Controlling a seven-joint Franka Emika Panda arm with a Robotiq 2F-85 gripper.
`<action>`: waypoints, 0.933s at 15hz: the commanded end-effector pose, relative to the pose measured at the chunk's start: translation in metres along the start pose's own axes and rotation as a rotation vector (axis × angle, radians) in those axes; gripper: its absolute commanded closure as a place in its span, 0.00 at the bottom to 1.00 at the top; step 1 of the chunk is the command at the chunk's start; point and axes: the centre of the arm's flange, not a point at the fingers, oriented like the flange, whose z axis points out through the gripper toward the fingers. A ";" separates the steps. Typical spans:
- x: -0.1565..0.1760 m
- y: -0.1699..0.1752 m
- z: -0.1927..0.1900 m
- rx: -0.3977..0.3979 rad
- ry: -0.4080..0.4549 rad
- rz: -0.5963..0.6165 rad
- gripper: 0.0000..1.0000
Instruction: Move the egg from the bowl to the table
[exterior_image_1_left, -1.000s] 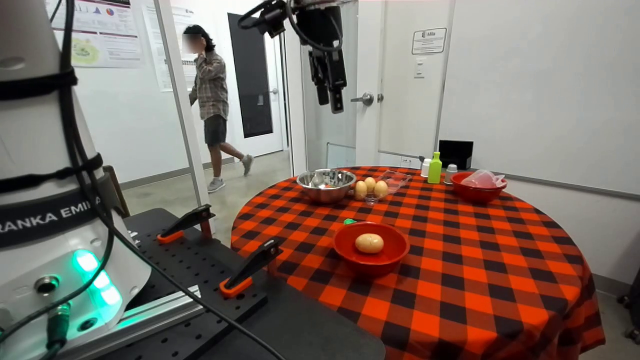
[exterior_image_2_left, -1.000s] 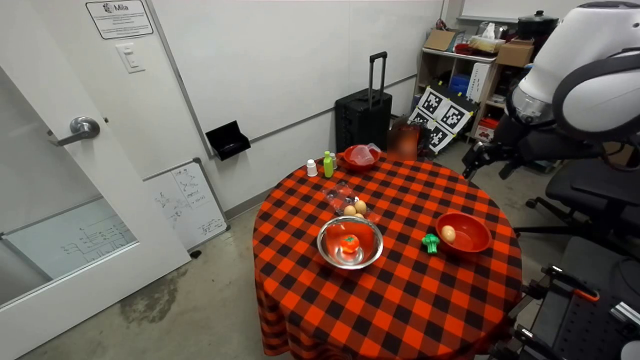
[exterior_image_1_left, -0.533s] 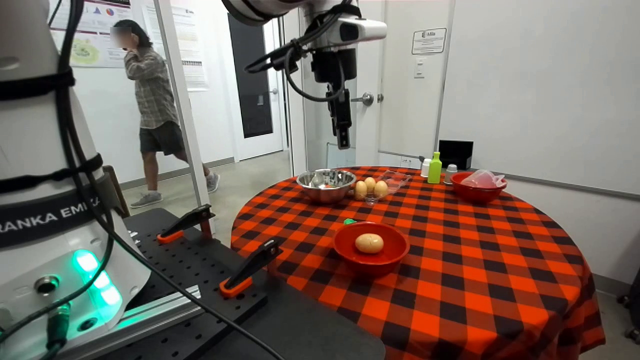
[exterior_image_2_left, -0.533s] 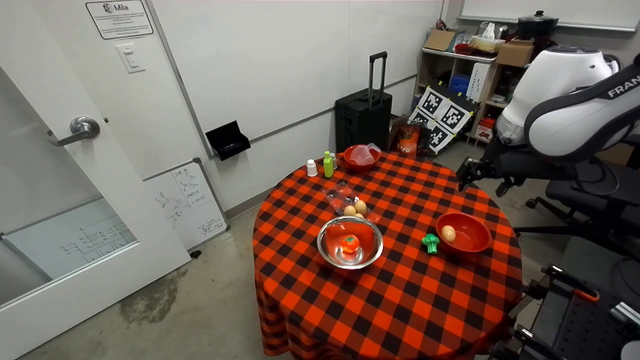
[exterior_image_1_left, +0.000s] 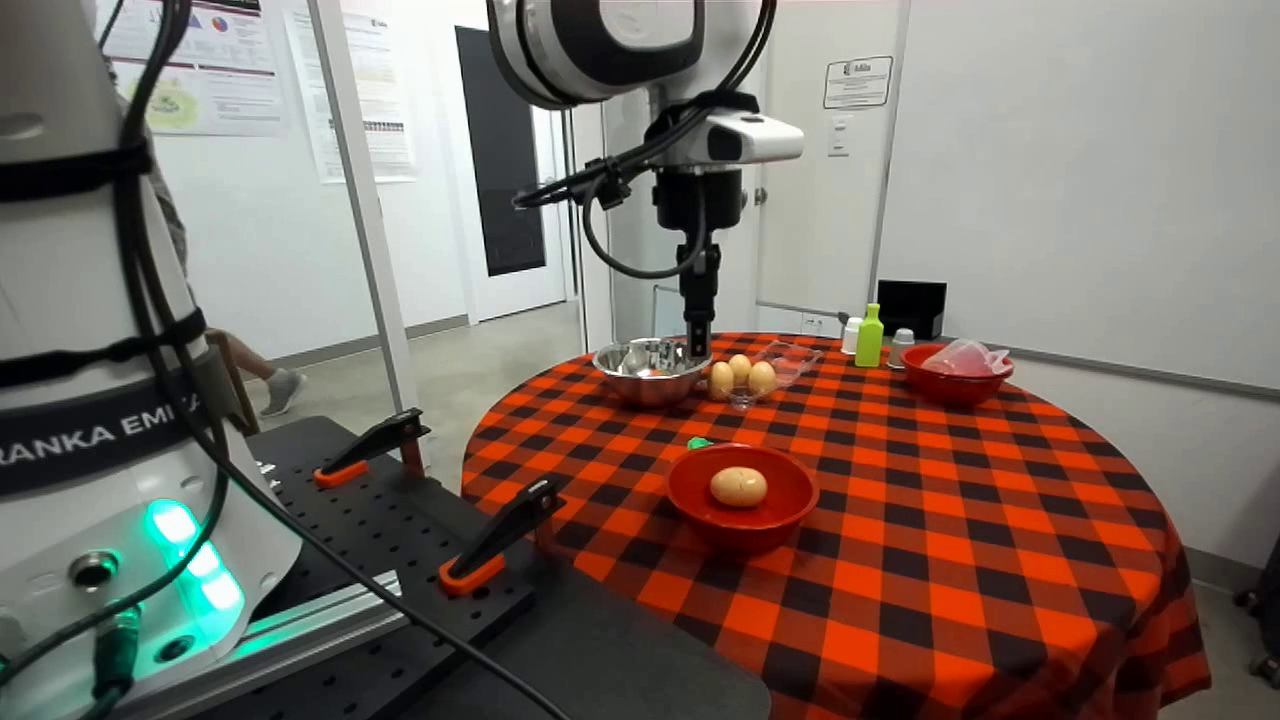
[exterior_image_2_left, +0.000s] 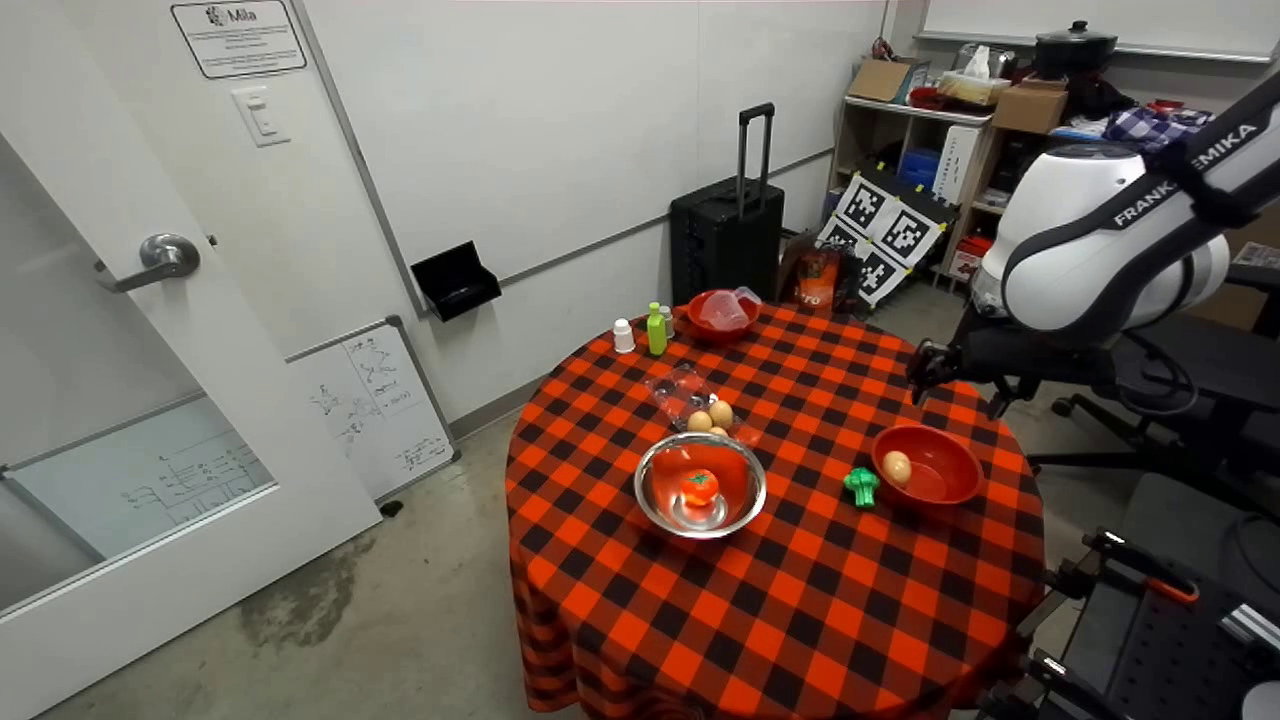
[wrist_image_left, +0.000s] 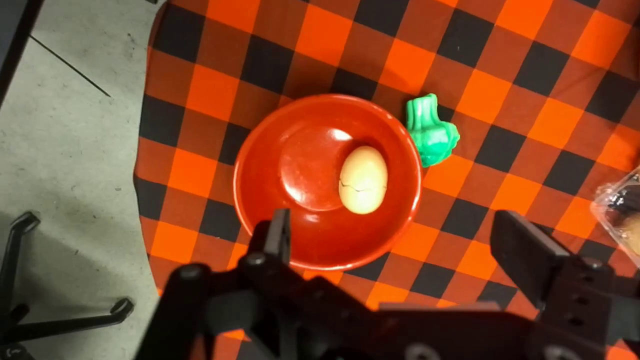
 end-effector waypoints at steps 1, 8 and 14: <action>0.010 -0.005 0.034 0.014 -0.032 0.046 0.00; 0.009 0.002 0.080 -0.007 -0.079 0.110 0.00; 0.018 0.004 0.110 -0.026 -0.097 0.131 0.00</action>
